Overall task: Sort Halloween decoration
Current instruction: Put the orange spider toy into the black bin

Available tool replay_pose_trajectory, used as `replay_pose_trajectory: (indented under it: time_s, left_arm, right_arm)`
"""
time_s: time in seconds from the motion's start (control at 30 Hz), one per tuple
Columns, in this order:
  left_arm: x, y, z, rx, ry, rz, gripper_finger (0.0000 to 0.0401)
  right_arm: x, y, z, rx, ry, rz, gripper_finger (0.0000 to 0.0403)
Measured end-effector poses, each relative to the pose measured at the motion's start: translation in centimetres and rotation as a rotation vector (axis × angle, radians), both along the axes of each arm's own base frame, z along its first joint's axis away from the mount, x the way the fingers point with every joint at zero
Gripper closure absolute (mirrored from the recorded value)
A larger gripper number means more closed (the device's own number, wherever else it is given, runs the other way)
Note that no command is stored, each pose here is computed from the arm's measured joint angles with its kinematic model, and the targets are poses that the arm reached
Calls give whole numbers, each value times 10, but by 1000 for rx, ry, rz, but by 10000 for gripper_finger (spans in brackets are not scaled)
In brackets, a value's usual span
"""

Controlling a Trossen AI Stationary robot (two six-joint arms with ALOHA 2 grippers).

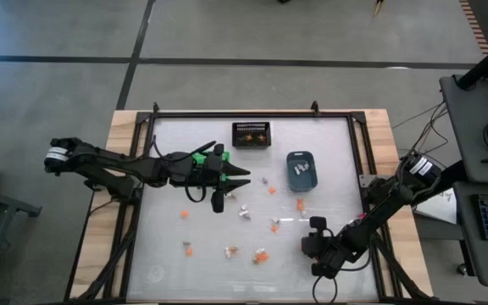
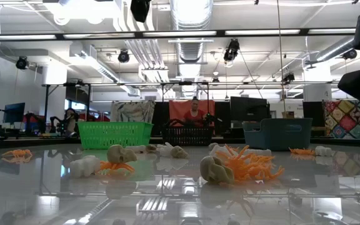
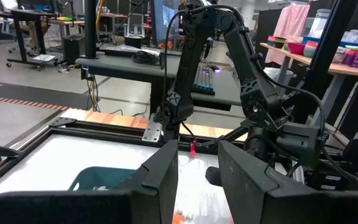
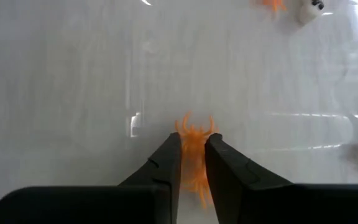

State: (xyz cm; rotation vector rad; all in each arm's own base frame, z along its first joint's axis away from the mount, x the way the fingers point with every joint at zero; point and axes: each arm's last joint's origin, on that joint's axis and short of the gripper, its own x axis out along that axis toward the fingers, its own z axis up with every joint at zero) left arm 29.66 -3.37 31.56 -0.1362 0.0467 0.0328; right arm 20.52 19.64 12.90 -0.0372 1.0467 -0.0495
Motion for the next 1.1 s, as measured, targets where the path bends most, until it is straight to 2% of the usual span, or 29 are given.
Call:
replay_pose_trajectory:
  time_s: [0.5,0.77,1.1]
  left_arm:
    - [0,0,0,3,0,0,303]
    - [0,0,0,3,-3,0,304]
    - [0,0,1,2,-6,0,303]
  right_arm:
    - [2,-2,2,-54,-73,-35,358]
    - [3,-3,3,-80,-106,-54,392]
    - [4,-4,3,-108,-126,-60,394]
